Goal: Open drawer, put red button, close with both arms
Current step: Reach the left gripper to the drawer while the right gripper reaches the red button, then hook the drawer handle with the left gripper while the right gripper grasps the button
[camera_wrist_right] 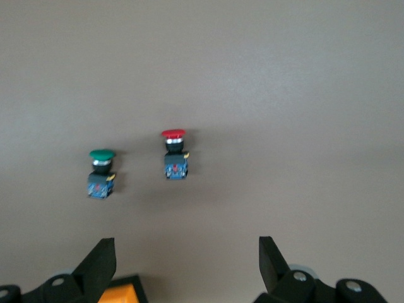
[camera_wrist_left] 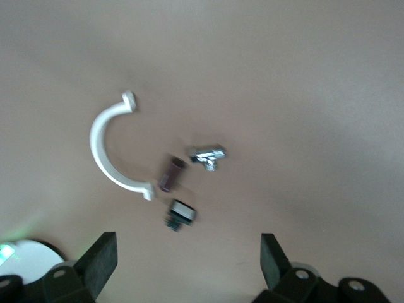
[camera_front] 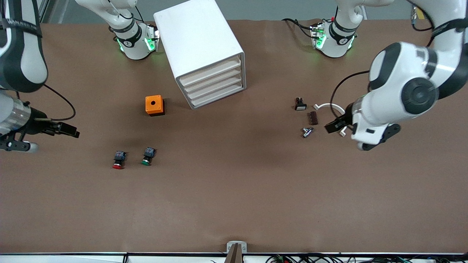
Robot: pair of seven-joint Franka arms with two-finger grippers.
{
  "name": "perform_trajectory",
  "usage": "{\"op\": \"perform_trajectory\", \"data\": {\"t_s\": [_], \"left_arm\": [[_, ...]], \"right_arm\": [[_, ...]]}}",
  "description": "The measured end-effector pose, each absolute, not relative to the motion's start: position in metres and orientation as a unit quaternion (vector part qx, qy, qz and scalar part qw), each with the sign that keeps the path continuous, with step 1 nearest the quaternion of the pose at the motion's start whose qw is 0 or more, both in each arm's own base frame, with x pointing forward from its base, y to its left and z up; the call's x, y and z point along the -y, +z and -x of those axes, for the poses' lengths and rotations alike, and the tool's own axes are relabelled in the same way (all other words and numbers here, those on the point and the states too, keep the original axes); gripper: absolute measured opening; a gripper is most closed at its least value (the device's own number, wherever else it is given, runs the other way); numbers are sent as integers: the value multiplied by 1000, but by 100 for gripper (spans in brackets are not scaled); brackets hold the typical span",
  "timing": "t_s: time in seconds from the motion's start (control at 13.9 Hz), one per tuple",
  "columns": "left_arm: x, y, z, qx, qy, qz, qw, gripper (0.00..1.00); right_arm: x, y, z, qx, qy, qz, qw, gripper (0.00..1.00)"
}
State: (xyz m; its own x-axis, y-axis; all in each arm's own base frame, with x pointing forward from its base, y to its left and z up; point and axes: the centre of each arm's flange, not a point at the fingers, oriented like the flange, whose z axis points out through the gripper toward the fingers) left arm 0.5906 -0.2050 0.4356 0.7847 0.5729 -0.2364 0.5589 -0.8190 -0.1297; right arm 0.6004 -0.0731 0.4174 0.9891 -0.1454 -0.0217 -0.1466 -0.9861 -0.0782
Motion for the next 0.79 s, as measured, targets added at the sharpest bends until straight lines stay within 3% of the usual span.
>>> {"op": "perform_trajectory", "data": {"t_s": [0.22,0.79], "left_arm": [[275,382,-577,397,179,900,33,100],[414,275,-538,664,340,657,111,100]], "right_arm": [[55,347,-601,-90,-10,995,35,100],[11,238,-614,-72,-14,997,4,100]]}}
